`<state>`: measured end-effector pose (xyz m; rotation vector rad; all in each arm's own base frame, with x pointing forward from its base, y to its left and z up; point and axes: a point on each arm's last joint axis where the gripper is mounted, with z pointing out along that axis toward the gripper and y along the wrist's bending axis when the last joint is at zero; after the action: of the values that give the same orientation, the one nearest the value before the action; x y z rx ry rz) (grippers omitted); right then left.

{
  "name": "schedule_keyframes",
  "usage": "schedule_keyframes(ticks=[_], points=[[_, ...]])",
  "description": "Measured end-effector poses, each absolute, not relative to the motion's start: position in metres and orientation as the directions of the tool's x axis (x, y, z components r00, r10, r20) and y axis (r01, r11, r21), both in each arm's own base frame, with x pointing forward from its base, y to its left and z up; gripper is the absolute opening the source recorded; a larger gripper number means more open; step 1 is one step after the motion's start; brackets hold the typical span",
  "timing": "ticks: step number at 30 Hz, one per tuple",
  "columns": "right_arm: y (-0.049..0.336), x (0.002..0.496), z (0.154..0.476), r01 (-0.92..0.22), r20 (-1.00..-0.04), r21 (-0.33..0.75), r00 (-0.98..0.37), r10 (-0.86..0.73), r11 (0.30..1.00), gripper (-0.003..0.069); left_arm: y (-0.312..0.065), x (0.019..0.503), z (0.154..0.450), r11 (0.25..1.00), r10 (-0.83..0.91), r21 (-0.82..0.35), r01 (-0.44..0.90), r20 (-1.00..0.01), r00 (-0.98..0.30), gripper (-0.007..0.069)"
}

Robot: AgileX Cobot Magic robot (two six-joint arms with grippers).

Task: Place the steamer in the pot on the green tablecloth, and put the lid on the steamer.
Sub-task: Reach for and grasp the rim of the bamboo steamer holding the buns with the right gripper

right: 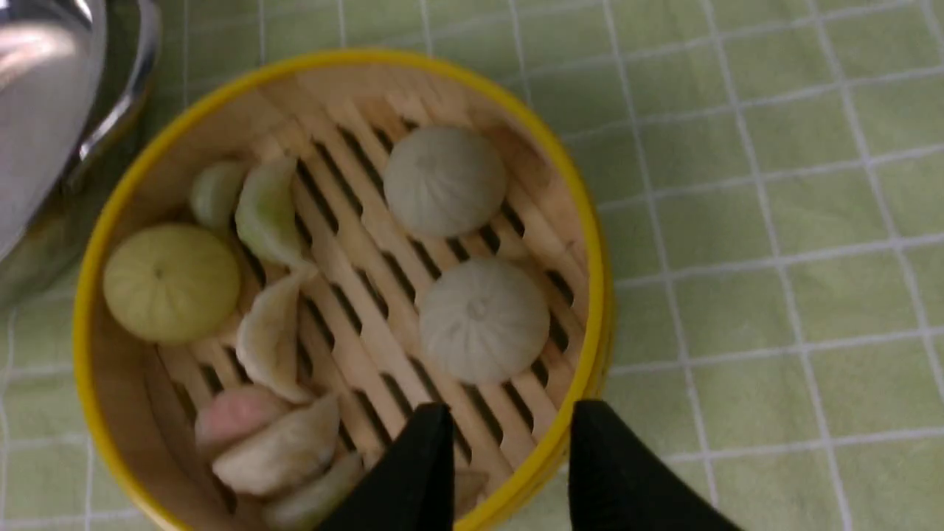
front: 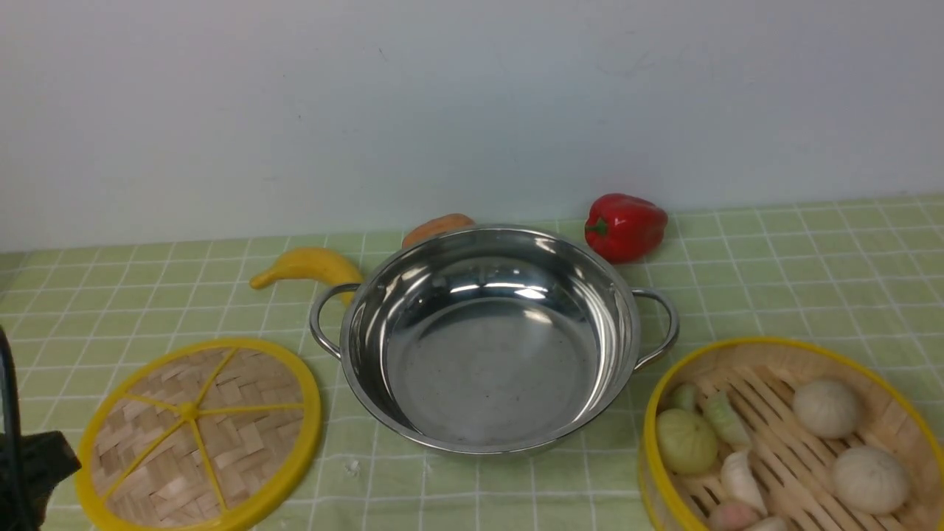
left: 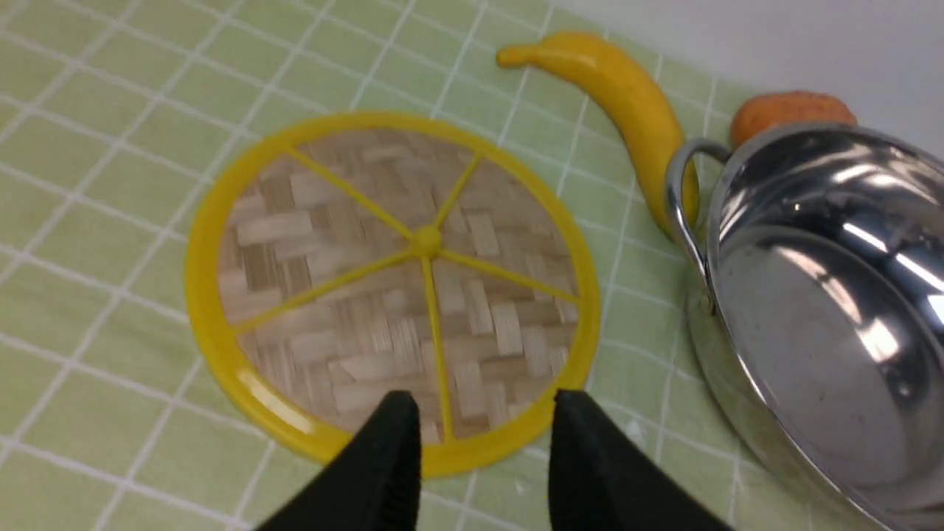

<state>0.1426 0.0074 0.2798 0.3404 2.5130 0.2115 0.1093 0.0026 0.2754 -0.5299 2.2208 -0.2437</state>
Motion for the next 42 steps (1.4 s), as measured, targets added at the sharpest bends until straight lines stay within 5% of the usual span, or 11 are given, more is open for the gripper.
schedule_keyframes(ticks=[10, 29, 32, 42], points=[[0.005, 0.201, 0.233, 0.2, -0.417, 0.143, -0.876, 0.242, 0.969, 0.0242, 0.0, 0.1, 0.262, 0.907, -0.419, -0.282, -0.312, -0.553, -0.72, 0.0243], [0.001, 0.262, 0.168, 0.217, -0.258, 0.046, -0.94, 0.222, 0.975, 0.0202, 0.0, 0.098, 0.261, 0.937, -0.348, -0.235, -0.259, -0.556, -0.755, 0.0243], [-0.001, 0.265, 0.167, 0.199, -0.24, 0.022, -0.95, 0.198, 0.98, 0.006, 0.0, 0.098, 0.261, 0.942, -0.334, -0.226, -0.248, -0.559, -0.759, 0.0243], [-0.007, 0.264, 0.204, 0.161, -0.185, -0.069, -0.972, 0.146, 0.985, 0.0062, 0.0, 0.098, 0.26, 0.945, -0.324, -0.219, -0.241, -0.553, -0.767, 0.0243]])
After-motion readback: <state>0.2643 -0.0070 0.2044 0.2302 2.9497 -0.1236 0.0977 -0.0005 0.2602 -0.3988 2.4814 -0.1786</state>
